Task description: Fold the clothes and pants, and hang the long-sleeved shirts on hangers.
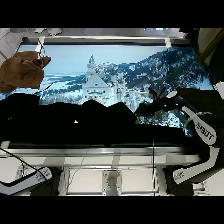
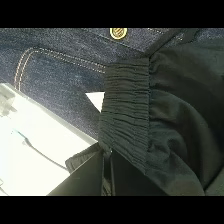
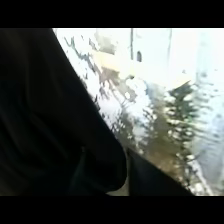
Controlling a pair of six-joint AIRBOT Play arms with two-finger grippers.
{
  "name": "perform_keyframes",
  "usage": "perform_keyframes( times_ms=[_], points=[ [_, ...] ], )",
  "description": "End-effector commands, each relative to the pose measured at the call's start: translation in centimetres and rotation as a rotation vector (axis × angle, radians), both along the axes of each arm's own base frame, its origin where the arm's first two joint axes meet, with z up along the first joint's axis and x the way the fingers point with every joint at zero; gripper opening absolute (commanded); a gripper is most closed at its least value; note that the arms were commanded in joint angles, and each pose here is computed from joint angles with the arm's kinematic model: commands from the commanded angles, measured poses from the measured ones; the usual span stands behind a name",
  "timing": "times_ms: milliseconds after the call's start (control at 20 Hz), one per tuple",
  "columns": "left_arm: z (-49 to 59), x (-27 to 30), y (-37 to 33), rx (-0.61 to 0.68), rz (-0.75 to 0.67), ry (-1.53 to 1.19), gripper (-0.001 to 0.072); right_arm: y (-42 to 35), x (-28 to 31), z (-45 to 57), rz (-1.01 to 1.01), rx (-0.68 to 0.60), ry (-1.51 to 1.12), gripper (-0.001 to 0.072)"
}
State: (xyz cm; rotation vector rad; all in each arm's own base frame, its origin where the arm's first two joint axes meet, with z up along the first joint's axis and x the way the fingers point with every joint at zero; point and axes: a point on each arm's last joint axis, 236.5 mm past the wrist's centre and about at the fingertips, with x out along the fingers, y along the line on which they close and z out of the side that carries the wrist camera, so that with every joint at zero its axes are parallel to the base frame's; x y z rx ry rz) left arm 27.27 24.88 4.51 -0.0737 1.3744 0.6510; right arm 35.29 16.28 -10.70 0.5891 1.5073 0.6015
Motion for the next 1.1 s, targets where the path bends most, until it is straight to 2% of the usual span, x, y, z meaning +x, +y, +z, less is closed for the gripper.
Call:
perform_keyframes(
  times_ms=[0, 250, 300, 350, 500, 650, 850, 1050],
  points=[
    [-0.1, 0.0, -0.1, -0.005, 0.0, -0.001, 0.0019, 1.0, -1.3, 0.2, 0.062, 0.003, 0.035, 0.0171],
    [-0.2, 0.1, -0.4, -0.017, 0.001, -0.006, 0.0019, 4.3, -2.7, -0.2, 0.139, 0.005, 0.03, 0.0174],
    [-0.2, 0.1, -0.4, -0.017, 0.001, -0.006, 0.0019, 4.7, -2.3, 0.1, 0.129, 0.022, 0.018, 0.0136],
    [-0.2, 0.1, -0.3, -0.017, 0.001, -0.006, 0.0019, 4.9, -1.6, 0.7, 0.127, 0.041, -0.008, 0.0015],
    [0.7, 0.3, -0.3, 0.002, -0.022, -0.026, 0.0019, 3.5, 1.9, 5.4, 0.119, 0.055, -0.125, 0.0008],
    [4.1, 1.6, 0.3, 0.082, -0.048, -0.154, 0.0019, -2.6, 5.8, 12.4, 0.076, -0.061, -0.275, 0.0009],
    [8.2, 2.1, 0.4, 0.164, -0.069, -0.285, 0.0019, -11.7, 9.6, 23.6, -0.108, -0.257, -0.562, 0.0008],
    [8.3, 4.3, -1.2, 0.084, -0.048, -0.404, 0.0019, -14.9, 11.0, 28.5, -0.227, -0.318, -0.679, 0.0009]
  ],
)
